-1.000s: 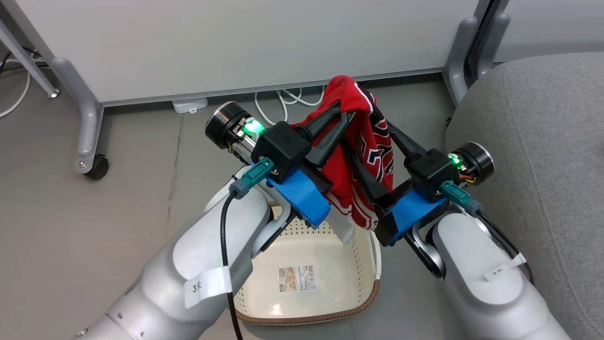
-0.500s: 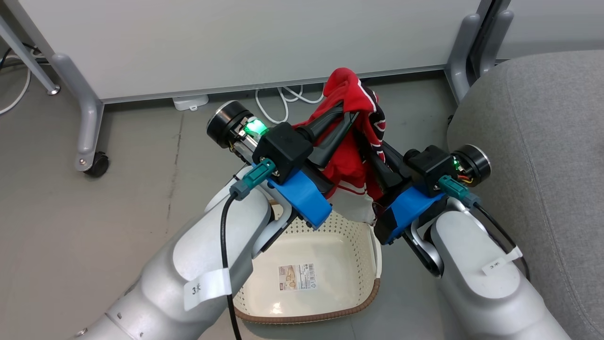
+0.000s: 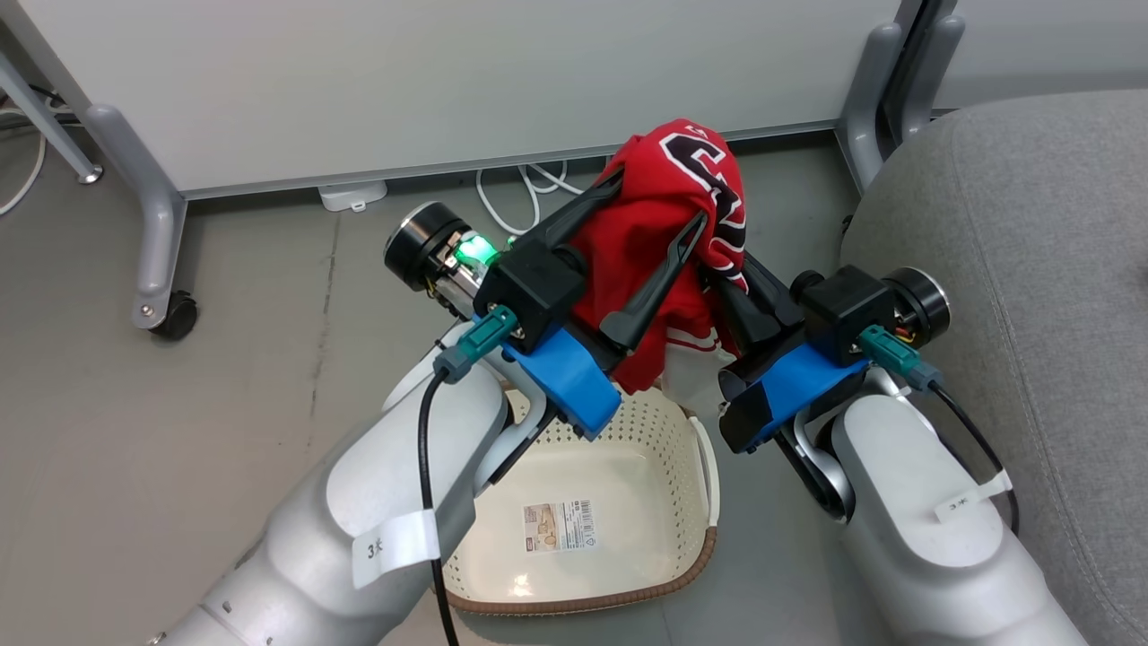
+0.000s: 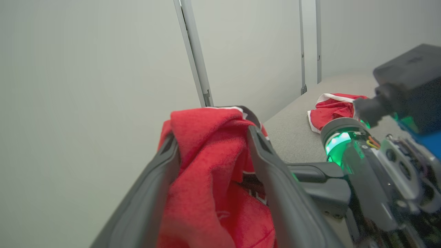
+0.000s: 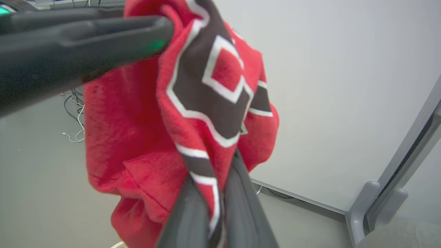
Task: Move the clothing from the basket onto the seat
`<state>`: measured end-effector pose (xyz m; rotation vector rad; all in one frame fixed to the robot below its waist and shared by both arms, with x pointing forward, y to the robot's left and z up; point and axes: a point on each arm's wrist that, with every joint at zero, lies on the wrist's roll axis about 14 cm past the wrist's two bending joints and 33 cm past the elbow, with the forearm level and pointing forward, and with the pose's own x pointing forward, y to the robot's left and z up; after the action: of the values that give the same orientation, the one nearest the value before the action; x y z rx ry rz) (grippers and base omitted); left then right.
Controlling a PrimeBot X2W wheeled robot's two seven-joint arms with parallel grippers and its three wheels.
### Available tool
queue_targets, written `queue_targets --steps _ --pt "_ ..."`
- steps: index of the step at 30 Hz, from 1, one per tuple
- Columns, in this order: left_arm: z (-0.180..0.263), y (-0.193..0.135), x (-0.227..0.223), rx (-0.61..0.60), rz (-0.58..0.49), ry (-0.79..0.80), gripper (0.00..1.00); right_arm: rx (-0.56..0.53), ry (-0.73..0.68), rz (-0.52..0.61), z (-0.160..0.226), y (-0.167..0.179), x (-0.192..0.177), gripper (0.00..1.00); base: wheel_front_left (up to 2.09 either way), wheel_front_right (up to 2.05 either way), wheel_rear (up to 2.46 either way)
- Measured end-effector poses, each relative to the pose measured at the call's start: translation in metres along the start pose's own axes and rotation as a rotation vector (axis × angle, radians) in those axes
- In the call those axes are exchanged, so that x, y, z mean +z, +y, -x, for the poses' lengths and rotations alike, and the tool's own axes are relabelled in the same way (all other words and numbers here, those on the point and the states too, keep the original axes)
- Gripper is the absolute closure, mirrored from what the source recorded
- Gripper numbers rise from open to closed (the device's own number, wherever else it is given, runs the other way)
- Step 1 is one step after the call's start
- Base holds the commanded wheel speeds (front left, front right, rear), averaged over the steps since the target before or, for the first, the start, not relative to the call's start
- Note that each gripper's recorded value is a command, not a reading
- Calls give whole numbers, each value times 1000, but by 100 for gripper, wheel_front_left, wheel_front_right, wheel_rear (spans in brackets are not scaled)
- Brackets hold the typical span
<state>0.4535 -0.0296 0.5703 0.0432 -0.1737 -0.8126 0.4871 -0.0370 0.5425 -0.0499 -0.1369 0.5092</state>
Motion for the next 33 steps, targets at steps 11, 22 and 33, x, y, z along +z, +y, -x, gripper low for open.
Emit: queue_targets --steps 11,22,33 --pt "-6 -13 -21 -45 31 26 0 -126 -43 -17 10 -42 9 100 0 0 0" --pt "-32 -47 -43 -182 67 22 0 -387 -69 23 58 -131 14 100 0 0 0" --pt "-49 -112 -67 -380 151 26 0 -656 -56 83 141 -196 18 100 0 0 0"
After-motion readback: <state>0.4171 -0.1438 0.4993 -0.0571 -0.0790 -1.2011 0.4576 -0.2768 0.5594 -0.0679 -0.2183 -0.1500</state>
